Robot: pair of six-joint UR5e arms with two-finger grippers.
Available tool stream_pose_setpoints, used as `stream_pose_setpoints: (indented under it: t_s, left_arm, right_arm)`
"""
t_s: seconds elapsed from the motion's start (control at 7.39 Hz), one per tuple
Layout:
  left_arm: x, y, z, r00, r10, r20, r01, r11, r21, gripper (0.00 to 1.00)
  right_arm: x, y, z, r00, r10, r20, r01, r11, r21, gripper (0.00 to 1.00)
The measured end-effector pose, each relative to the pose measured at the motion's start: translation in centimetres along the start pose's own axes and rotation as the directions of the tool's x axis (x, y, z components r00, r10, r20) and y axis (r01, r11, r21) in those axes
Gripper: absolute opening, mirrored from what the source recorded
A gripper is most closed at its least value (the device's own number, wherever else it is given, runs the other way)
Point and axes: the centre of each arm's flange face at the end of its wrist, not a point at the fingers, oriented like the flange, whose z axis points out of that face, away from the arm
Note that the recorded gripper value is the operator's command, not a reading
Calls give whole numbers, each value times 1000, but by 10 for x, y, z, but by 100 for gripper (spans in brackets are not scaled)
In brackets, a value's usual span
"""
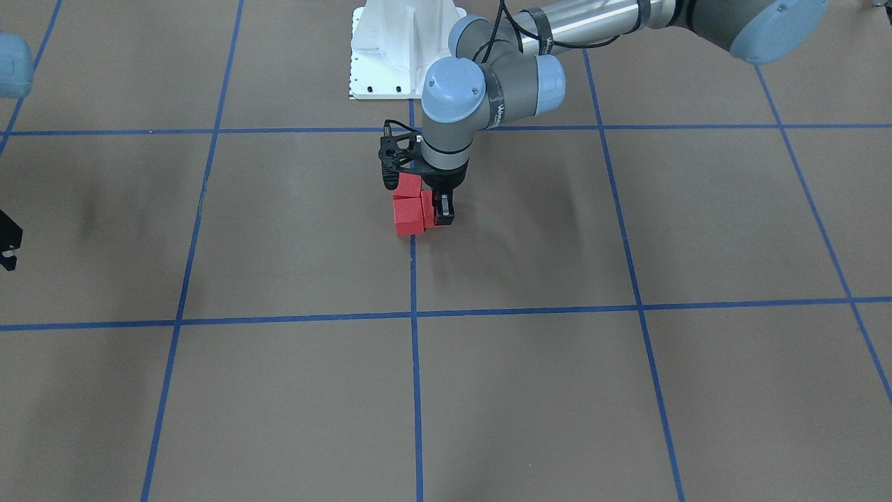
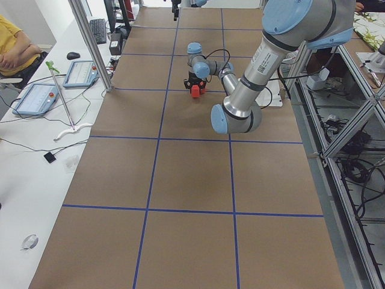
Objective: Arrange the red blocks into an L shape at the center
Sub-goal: 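Lower the cube beside the nearer center cube, forming an L, release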
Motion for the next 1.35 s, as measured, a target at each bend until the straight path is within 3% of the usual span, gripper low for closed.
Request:
stream_pose_setpoints:
  t_s: [0.27,0.54,0.68,1.35]
  left_arm:
    - [0,1,1,1000,-3,0,3,1000,-3,75]
    - [0,2,2,1000,-6,0,6,1000,-5,95]
    - [0,2,3,1000,-6,-1,6,1000,-5,99]
    - [-3,1,-14,1000,-4,11,3,1000,19,100]
  right_arm:
    - [0,0,0,1000,0,0,0,1000,0,100]
    - [0,0,0,1000,0,0,0,1000,0,100]
    - [0,0,0,1000,0,0,0,1000,0,100]
    - [0,0,0,1000,1,0,-1,1000,0,100]
